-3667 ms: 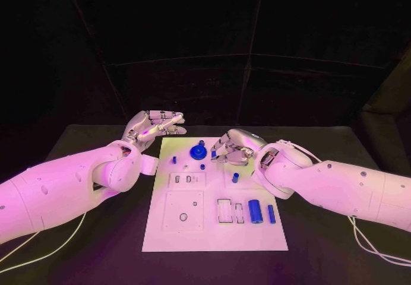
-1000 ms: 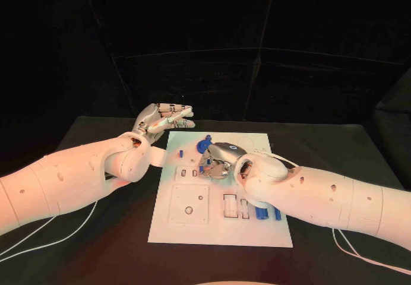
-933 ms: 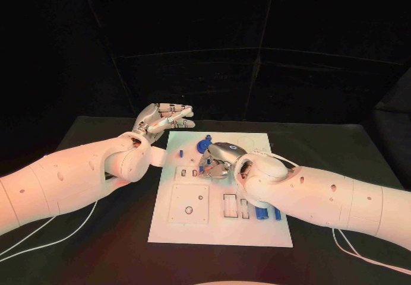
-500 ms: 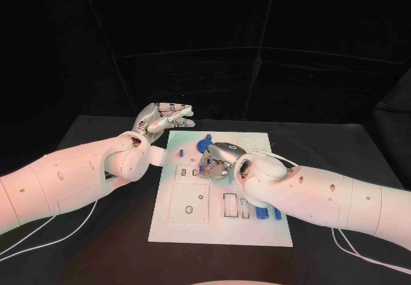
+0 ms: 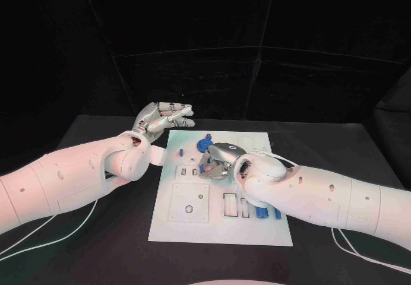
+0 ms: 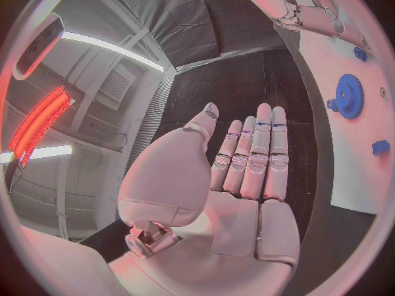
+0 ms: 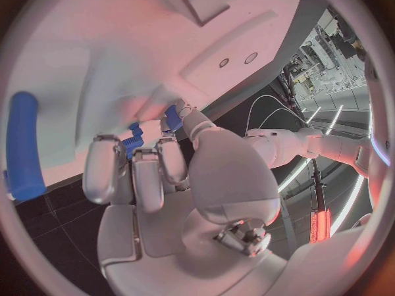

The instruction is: Assemble the parts on the task board

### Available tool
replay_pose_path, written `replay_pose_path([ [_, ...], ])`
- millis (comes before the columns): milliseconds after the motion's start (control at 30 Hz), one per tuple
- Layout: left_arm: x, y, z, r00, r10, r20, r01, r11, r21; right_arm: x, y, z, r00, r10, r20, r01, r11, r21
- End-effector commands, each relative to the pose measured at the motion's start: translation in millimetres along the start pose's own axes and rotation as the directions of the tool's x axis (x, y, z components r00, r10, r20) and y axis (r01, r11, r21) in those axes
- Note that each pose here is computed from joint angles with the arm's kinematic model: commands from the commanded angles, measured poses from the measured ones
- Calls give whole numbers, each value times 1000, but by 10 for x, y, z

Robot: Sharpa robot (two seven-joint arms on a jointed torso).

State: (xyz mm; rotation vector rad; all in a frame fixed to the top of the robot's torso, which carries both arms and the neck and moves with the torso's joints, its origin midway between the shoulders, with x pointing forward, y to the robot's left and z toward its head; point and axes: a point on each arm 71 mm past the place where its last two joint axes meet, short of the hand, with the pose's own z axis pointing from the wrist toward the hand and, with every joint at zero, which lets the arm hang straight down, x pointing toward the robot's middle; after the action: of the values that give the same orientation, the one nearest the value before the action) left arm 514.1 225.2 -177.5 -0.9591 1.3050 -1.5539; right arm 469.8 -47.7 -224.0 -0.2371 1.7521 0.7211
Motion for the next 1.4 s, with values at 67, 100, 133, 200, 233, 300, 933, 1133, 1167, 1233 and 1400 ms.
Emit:
replay_pose_path([
  [67,14,-12,8,1000,-7,-10,7,1000,5,28,-21,-2,1000,-13,-17,13,1000,18],
  [100,14,-12,8,1000,-7,-10,7,1000,5,26,-21,-1,1000,-12,-14,13,1000,18],
  [133,14,-12,8,1000,-7,-10,7,1000,5,25,-21,-1,1000,-12,-12,12,1000,19],
  [200,13,-11,9,1000,-7,-10,7,1000,5,20,-20,-1,1000,-9,-5,10,1000,20],
  [233,13,-11,9,1000,-7,-10,7,1000,5,18,-20,0,1000,-9,-2,9,1000,22],
  [300,13,-11,9,1000,-7,-10,7,1000,4,14,-22,0,1000,-7,5,7,1000,24],
  [933,-1,-7,10,1000,-6,-8,6,1000,2,-145,85,-137,974,105,199,-86,991,-98],
  [1133,-27,5,5,1000,15,-8,-15,1000,-14,-244,93,-296,959,171,227,-119,967,-227],
  [1167,-33,11,2,1000,27,-11,-27,999,-23,-275,82,-332,956,187,225,-129,960,-248],
  [1233,-44,26,-6,998,52,-19,-53,998,-46,-351,46,-399,950,214,228,-148,950,-275],
  [1400,-77,88,-39,989,136,-65,-145,978,-149,-643,-181,-559,925,312,218,-253,932,-260],
])
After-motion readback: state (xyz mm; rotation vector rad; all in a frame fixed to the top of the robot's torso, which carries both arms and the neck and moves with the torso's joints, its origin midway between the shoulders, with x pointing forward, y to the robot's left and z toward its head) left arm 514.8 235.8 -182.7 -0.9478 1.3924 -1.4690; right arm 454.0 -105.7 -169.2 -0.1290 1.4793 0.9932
